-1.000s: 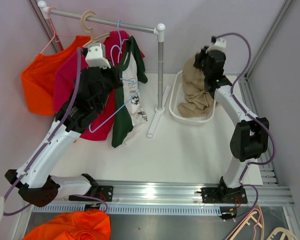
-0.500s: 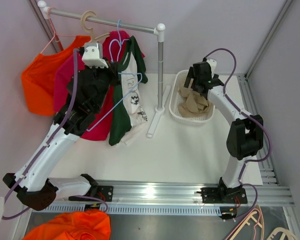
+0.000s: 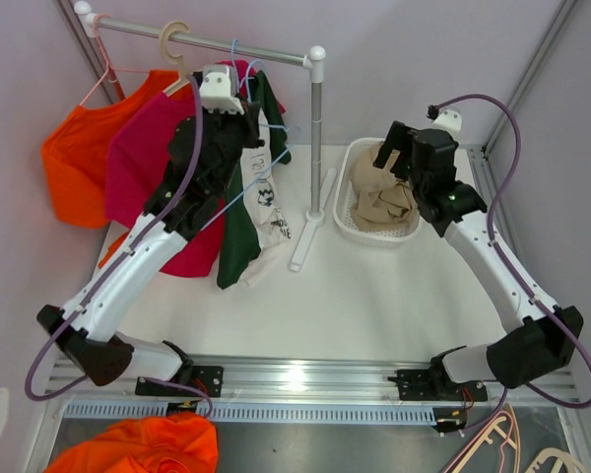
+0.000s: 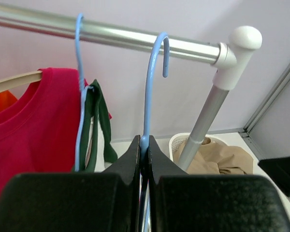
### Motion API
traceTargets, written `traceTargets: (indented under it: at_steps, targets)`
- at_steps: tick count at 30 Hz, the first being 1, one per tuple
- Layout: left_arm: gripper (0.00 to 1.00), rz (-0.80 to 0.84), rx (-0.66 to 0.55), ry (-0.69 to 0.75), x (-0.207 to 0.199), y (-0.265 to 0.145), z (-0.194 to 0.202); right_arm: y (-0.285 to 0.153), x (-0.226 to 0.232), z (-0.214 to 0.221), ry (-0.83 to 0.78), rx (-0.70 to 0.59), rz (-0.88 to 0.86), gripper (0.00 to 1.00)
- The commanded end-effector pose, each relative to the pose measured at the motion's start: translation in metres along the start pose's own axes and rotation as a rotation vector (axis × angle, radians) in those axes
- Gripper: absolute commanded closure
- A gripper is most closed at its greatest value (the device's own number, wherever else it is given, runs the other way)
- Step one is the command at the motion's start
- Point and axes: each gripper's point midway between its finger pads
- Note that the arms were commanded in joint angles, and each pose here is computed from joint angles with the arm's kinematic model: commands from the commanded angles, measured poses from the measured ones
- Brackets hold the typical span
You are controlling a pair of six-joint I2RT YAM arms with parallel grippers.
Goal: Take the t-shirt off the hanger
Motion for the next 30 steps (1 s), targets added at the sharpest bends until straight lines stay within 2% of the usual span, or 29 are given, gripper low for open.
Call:
traceTargets:
  at_steps: [1,3,7,10,17,24,25,27,28,30]
  targets:
    - [0.99,0.031,-0.125,-0.020,-0.012,0.015,-0.045,-0.009,0.007,-0.006,-0.005,-0.039,-0.053,0.01]
    - [0.99,0.018,-0.117,-0.004,-0.012,0.024,-0.040,-0.011,0.006,-0.004,-0.006,-0.039,-0.063,0.01]
    - [0.99,0.033,-0.186,-0.029,-0.019,0.034,-0.058,-0.017,0.003,-0.003,-0.010,-0.043,-0.066,0.01]
    - [0.99,0.038,-0.177,-0.020,-0.023,0.043,-0.055,-0.016,0.003,0.002,-0.015,-0.032,-0.070,0.01]
    - [0.99,0.050,-0.135,0.005,-0.034,0.073,-0.027,-0.014,0.009,0.009,-0.010,-0.021,-0.102,0.01]
    - [0.98,0.022,-0.020,0.033,-0.033,0.093,0.014,-0.021,0.006,0.005,-0.009,-0.034,-0.105,0.01]
    - [0.85,0.015,-0.009,0.030,-0.031,0.091,0.016,-0.022,0.006,0.003,-0.010,-0.040,-0.106,0.01]
    - [0.70,-0.010,0.002,0.029,-0.025,0.088,0.021,-0.023,0.006,0.002,-0.011,-0.043,-0.107,0.00]
    - [0.58,-0.005,-0.032,0.019,-0.024,0.080,0.005,-0.024,0.006,0.001,-0.011,-0.045,-0.110,0.01]
    - [0.48,-0.002,-0.061,0.015,-0.022,0.070,-0.008,-0.025,0.007,0.000,-0.010,-0.045,-0.114,0.01]
Point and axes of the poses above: each gripper's point midway between its finger pads, its own y axis out along the fingers, its own x axis along the line the jaws close on, z = x × y, and after that the axes turned 2 degrees about -y, right-handed
